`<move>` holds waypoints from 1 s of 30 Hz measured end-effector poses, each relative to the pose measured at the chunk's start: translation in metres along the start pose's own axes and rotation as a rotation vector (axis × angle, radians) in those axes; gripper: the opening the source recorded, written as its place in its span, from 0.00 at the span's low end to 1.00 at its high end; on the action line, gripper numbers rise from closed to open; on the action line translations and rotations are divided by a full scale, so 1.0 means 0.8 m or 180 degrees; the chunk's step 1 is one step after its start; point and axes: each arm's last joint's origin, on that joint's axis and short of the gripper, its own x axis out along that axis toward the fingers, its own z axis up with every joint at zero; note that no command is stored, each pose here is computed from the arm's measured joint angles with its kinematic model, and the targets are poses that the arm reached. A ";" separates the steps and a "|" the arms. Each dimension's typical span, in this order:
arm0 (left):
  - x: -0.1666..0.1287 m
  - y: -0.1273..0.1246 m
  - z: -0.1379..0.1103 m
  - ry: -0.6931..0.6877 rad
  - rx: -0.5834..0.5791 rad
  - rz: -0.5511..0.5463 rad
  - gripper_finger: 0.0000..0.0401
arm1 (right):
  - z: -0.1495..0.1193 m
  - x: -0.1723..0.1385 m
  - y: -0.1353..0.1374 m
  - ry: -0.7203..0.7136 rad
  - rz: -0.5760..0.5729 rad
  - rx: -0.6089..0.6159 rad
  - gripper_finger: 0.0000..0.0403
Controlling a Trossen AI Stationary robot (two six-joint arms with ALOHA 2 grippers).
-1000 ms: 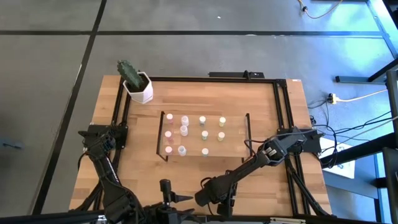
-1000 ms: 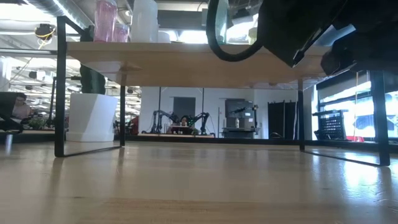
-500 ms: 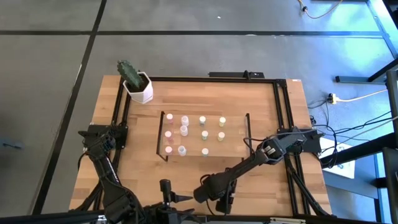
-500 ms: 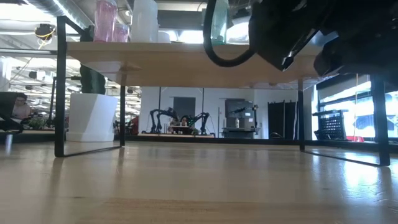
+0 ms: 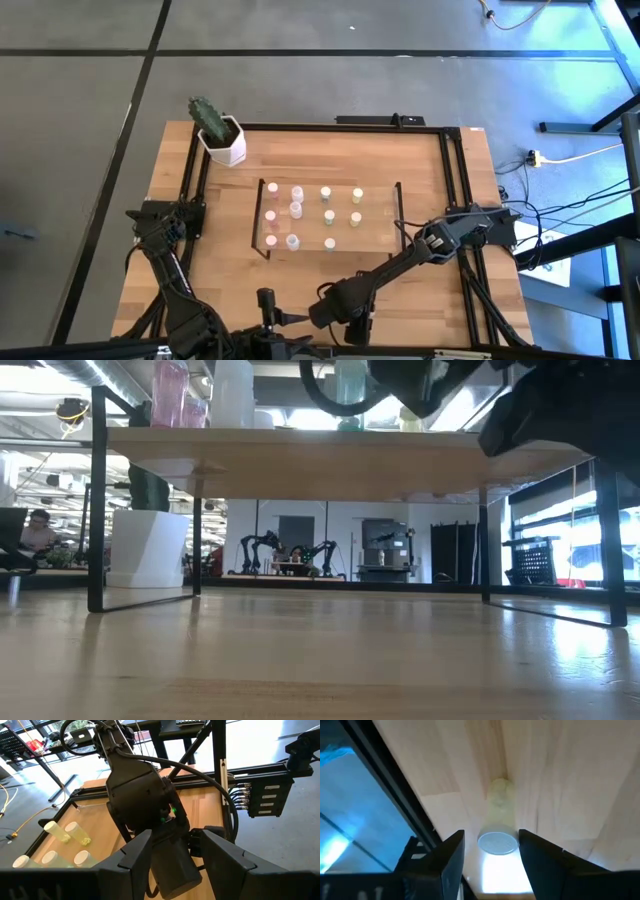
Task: Pick and place medicine bottles onto shelf by color
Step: Put the yellow pill bottle on the shelf aligned with the other yellow pill bottles
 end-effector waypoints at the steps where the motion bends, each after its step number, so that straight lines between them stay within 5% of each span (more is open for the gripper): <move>1: 0.000 0.000 0.000 0.0000 0.0000 0.0000 0.40 | 0.000 -0.001 0.000 -0.0020 -0.0012 -0.0007 0.47; 17: 0.000 0.000 0.000 0.0000 -0.0005 0.0000 0.40 | 0.001 -0.005 -0.003 -0.0311 -0.0336 -0.0174 0.47; 30: 0.000 0.000 0.000 -0.0001 -0.0013 0.0000 0.40 | -0.064 -0.093 -0.006 -0.1233 -0.0519 -0.0348 0.47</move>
